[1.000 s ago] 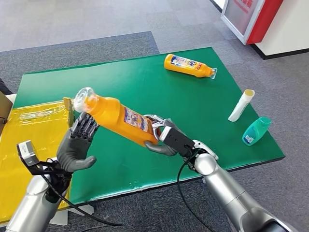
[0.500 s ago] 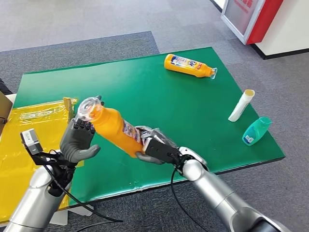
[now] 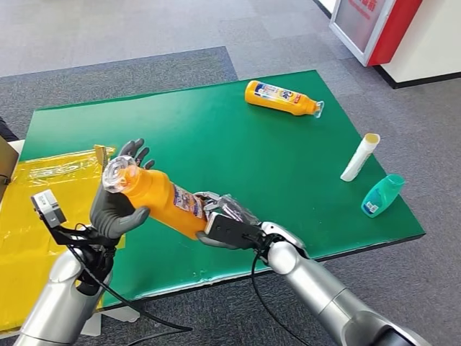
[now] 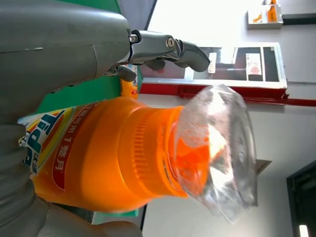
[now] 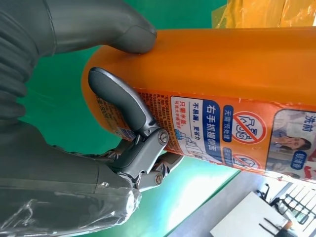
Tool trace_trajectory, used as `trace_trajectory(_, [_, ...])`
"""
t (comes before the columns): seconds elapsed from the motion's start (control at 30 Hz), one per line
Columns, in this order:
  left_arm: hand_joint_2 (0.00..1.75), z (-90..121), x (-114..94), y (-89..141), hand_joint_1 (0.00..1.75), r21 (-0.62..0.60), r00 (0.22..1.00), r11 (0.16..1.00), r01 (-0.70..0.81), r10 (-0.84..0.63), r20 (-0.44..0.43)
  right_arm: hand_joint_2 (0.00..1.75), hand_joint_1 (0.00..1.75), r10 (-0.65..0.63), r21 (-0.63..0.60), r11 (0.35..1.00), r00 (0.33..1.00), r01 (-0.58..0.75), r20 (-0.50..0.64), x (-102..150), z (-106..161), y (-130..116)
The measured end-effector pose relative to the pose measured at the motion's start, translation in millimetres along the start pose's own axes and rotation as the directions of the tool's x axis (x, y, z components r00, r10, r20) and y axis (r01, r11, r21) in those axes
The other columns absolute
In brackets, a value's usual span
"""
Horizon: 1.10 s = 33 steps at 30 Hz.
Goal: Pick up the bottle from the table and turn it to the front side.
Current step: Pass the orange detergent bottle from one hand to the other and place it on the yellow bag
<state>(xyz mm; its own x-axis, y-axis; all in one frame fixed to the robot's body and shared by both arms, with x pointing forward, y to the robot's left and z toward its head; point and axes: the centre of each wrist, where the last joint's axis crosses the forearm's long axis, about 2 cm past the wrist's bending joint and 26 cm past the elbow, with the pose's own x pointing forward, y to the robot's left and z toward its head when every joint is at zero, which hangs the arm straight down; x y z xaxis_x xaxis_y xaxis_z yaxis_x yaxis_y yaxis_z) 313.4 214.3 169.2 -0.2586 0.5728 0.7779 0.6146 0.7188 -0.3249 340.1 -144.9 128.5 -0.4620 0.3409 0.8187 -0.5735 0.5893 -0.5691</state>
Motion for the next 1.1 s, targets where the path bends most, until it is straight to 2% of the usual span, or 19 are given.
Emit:
trace_trajectory(0.1, [1.75, 1.4, -1.5, -0.7, 1.47, -0.026, 0.999, 0.999, -0.029, 0.028, -0.019, 1.75, 1.75, 0.010, 0.001, 1.000, 1.000, -0.010, 0.010, 3.8, -1.9, -0.9])
trace_trajectory(0.13, [1.75, 1.8, -2.3, -0.9, 1.68, -0.038, 0.999, 0.999, -0.035, 0.034, -0.029, 1.75, 1.75, 0.012, 0.001, 1.000, 1.000, -0.012, 0.012, 4.8, -2.5, -1.3])
trace_trajectory(0.27, [1.75, 3.3, -6.0, -0.9, 1.75, -0.078, 0.996, 0.996, -0.035, 0.028, -0.082, 1.75, 1.75, 0.021, -0.002, 1.000, 1.000, -0.021, 0.016, 6.4, -3.3, -2.2])
trace_trajectory(0.4, [1.75, 1.8, -7.2, 1.0, 1.65, -0.093, 0.994, 0.995, -0.023, 0.013, -0.107, 1.75, 1.75, 0.025, 0.000, 1.000, 1.000, -0.025, 0.012, 6.2, -3.0, -2.0])
trace_trajectory(0.53, [1.75, -1.4, -7.1, 3.0, 1.75, -0.110, 0.992, 0.994, -0.006, -0.007, -0.122, 1.75, 1.75, 0.028, 0.004, 1.000, 1.000, -0.028, 0.011, 6.0, -2.7, -1.5])
trace_trajectory(0.67, [1.75, -9.1, -5.5, 4.1, 1.75, -0.172, 0.987, 0.984, 0.040, -0.066, -0.147, 1.75, 1.75, 0.034, 0.007, 0.999, 0.999, -0.034, 0.009, 5.4, -2.2, -1.7])
trace_trajectory(0.7, [1.75, -10.9, -5.1, 4.2, 1.75, -0.186, 0.986, 0.981, 0.049, -0.078, -0.150, 1.75, 1.70, 0.035, 0.008, 0.999, 0.999, -0.035, 0.009, 5.4, -2.2, -1.7])
trace_trajectory(0.83, [1.75, -13.9, -4.3, 4.2, 1.75, -0.210, 0.981, 0.975, 0.076, -0.111, -0.160, 1.75, 0.00, 0.039, 0.005, 0.999, 0.999, -0.039, 0.009, 5.5, -2.3, -2.0])
trace_trajectory(0.9, [1.75, -11.9, -6.1, 4.7, 1.75, -0.195, 0.969, 0.971, 0.136, -0.172, -0.179, 1.75, 0.00, 0.052, -0.012, 0.999, 0.999, -0.051, 0.012, 6.9, -3.8, -4.4])
trace_trajectory(0.97, [1.75, -8.9, -7.7, 5.8, 1.75, -0.157, 0.937, 0.953, 0.259, -0.288, -0.197, 1.75, 0.00, 0.072, -0.047, 0.996, 0.997, -0.072, 0.008, 8.0, -5.3, -8.9])
trace_trajectory(1.1, [1.75, -9.2, -2.2, 8.1, 1.75, -0.114, 0.880, 0.899, 0.424, -0.438, -0.185, 1.75, 0.00, 0.089, -0.088, 0.992, 0.996, -0.090, -0.013, 5.7, -3.2, -14.9])
